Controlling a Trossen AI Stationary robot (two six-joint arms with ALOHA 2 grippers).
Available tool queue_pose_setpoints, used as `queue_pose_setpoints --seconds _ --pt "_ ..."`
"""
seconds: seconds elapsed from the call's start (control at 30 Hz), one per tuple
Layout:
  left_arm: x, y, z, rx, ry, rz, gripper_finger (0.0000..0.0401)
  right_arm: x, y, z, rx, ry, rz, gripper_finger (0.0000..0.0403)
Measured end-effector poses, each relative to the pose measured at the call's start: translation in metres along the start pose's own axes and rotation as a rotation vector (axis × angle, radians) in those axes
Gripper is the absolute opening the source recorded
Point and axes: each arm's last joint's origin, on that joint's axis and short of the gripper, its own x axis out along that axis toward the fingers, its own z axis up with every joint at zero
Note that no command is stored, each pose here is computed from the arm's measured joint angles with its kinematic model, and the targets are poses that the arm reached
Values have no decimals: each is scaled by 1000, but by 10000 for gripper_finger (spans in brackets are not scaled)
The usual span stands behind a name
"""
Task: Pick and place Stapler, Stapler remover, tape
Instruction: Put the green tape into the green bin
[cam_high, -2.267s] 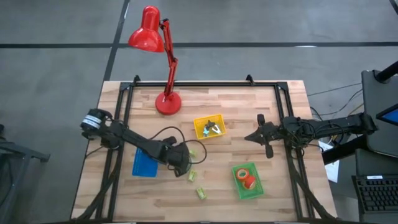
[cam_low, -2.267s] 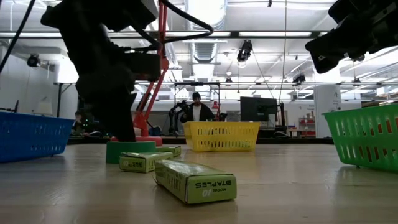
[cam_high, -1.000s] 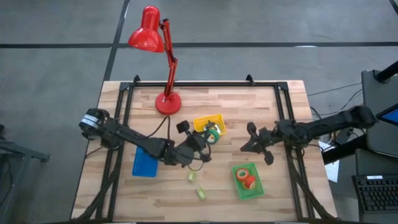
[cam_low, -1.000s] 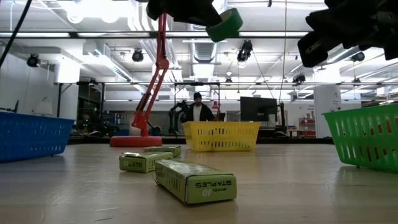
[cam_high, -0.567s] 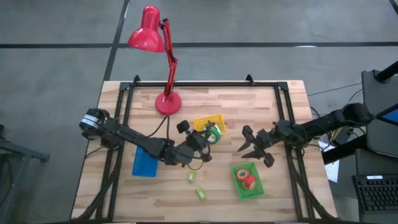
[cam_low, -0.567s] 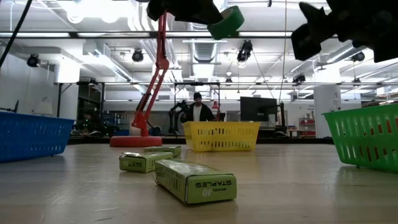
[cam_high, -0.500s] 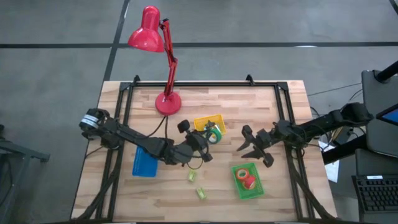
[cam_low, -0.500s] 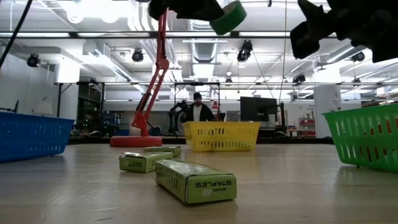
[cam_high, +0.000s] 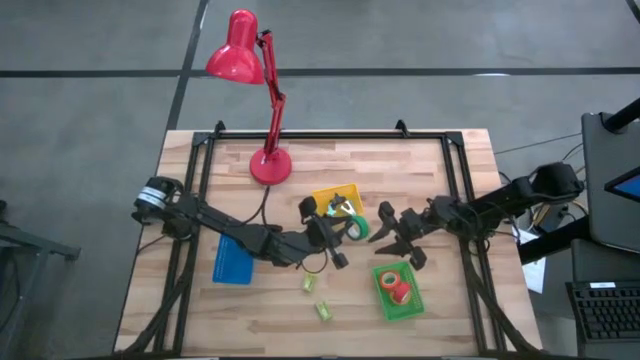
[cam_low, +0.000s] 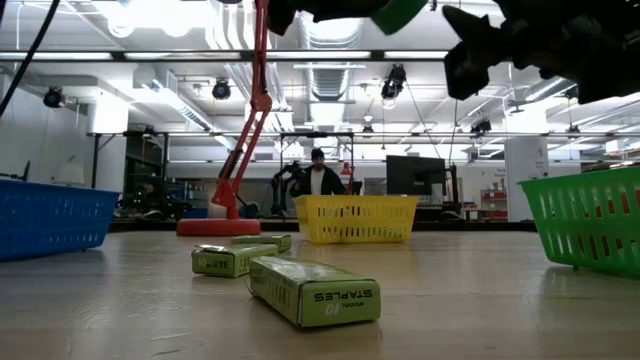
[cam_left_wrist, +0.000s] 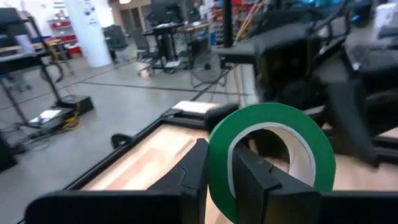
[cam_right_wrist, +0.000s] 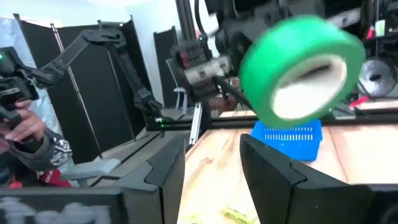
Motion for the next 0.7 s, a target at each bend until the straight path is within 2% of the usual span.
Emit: queue_pose_setpoints --seconds 0.43,0.7 --pt "-3 -5 -3 -13 -1 -69 56 21 -8 -4 -23 44 -10 213" --pt "-11 -11 -5 -6 4 -94 51 14 -5 -1 -40 23 -8 219"
